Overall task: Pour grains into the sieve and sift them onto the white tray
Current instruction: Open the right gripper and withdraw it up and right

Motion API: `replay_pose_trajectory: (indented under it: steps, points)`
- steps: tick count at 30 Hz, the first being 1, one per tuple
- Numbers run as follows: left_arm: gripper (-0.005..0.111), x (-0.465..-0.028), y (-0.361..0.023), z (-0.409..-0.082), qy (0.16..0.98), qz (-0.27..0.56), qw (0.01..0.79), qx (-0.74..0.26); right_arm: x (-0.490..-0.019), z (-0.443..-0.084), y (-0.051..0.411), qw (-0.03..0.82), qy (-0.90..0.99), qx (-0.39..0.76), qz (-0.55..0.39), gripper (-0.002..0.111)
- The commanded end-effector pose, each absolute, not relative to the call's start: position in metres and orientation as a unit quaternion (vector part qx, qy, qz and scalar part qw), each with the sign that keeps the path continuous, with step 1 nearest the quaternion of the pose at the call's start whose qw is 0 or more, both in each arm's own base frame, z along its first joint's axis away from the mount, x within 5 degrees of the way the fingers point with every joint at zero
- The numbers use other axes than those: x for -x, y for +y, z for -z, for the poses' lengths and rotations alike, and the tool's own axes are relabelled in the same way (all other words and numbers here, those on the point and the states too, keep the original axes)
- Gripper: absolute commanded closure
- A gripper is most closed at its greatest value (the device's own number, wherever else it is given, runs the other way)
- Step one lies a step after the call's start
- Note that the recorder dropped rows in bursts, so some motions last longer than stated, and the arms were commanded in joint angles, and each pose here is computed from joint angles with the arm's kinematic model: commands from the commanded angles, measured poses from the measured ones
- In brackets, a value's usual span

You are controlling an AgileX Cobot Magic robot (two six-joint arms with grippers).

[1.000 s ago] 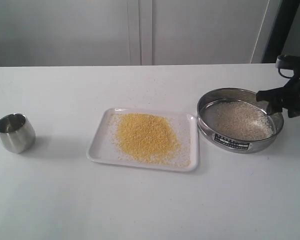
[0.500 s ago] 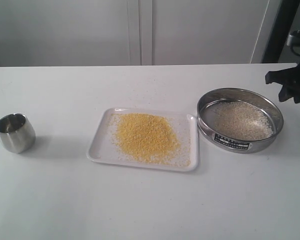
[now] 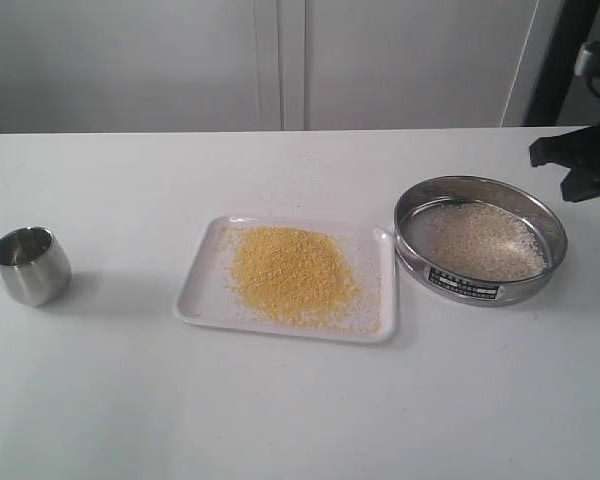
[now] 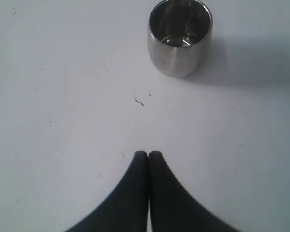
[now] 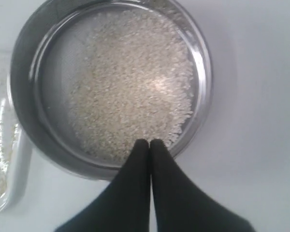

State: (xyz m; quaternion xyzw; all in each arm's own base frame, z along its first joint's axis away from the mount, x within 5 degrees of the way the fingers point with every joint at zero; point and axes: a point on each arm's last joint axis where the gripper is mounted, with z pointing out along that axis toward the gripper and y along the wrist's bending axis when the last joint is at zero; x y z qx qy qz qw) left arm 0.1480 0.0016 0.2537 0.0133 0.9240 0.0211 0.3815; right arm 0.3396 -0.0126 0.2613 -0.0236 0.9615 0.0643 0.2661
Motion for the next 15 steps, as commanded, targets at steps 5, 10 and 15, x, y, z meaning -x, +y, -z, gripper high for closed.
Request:
replay_pose_trajectory:
  steps: [5,10,15]
  points:
    - [0.107,-0.146,0.001,-0.252,0.925,-0.017,0.38,-0.012,-0.314,-0.28,0.014,0.295,0.95,0.072,-0.073,0.108]
    - [0.107,-0.146,0.001,-0.252,0.925,-0.017,0.38,-0.012,-0.291,-0.289,0.014,0.309,0.945,0.077,-0.071,0.108]
    - [0.107,-0.146,0.001,-0.252,0.925,-0.017,0.38,-0.012,-0.267,-0.29,0.015,0.326,0.94,0.074,-0.069,0.108]
